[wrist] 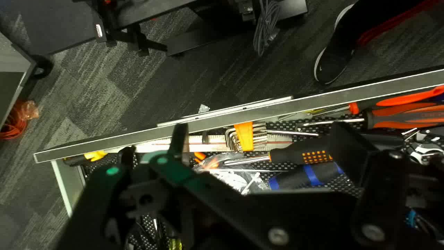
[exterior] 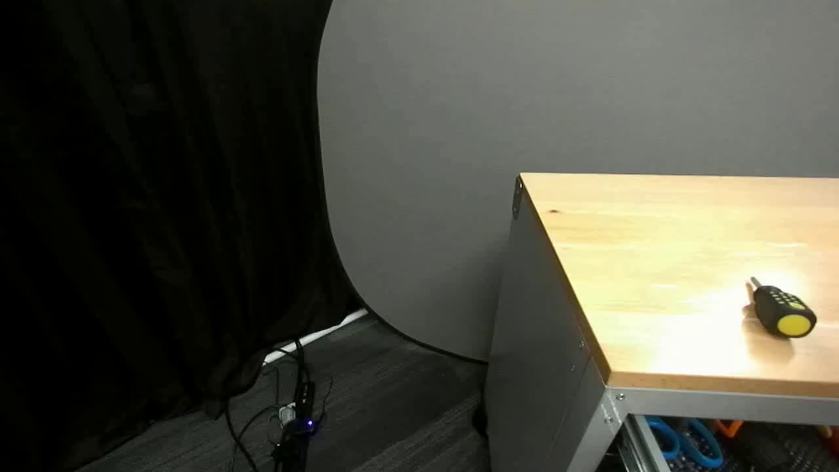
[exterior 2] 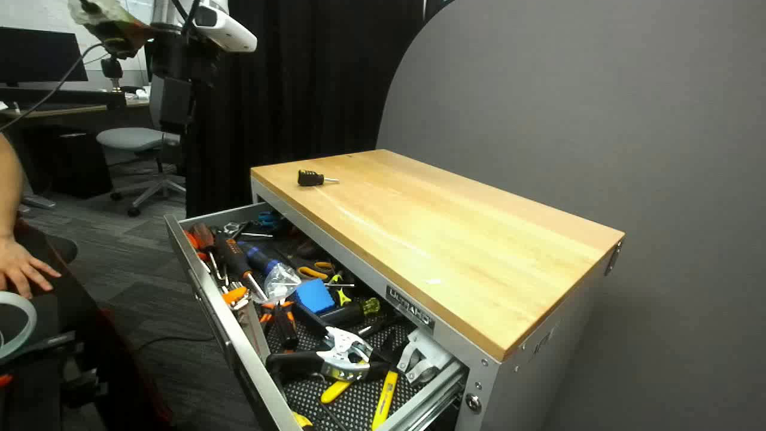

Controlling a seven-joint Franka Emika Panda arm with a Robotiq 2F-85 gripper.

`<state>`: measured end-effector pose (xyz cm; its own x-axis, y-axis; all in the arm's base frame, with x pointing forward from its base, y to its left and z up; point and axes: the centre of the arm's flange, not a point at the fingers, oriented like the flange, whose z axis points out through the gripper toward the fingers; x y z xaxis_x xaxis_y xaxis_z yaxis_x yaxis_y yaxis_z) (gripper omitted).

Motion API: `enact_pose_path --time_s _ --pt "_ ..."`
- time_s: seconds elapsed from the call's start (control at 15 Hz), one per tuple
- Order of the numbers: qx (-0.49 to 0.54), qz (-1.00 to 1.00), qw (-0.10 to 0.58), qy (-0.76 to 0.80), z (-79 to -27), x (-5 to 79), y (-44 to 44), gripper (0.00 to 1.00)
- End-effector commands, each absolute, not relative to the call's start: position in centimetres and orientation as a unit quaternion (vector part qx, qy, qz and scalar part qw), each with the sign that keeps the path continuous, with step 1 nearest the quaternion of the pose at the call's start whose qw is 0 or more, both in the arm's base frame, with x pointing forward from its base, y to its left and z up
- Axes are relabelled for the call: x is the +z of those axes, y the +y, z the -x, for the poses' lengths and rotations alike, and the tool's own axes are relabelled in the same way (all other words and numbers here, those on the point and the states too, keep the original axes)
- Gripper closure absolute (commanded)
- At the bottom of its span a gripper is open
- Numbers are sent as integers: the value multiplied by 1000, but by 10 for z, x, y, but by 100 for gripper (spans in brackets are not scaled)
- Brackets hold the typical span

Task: Put the screwdriver in the open drawer then close the drawer

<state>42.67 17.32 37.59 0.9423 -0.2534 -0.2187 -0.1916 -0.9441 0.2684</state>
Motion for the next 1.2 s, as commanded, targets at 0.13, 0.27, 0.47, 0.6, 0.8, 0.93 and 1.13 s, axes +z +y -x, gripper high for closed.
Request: enact_pose_path --time_s 0.13,0.27,0.47,0.6,0.8,0.93,1.13 --pt "-123 -978 121 -114 -428 379 174 0" --pt "-122 -979 121 -114 -429 379 174 0" --pt "-96 -982 62 -152 -461 351 209 0" --pt "-65 -984 39 -160 -479 333 236 0" --pt "-33 -987 8 -158 -506 313 270 0" --pt "-10 -988 -15 -150 -524 308 288 0" --pt "28 -989 -29 -140 -556 311 303 0"
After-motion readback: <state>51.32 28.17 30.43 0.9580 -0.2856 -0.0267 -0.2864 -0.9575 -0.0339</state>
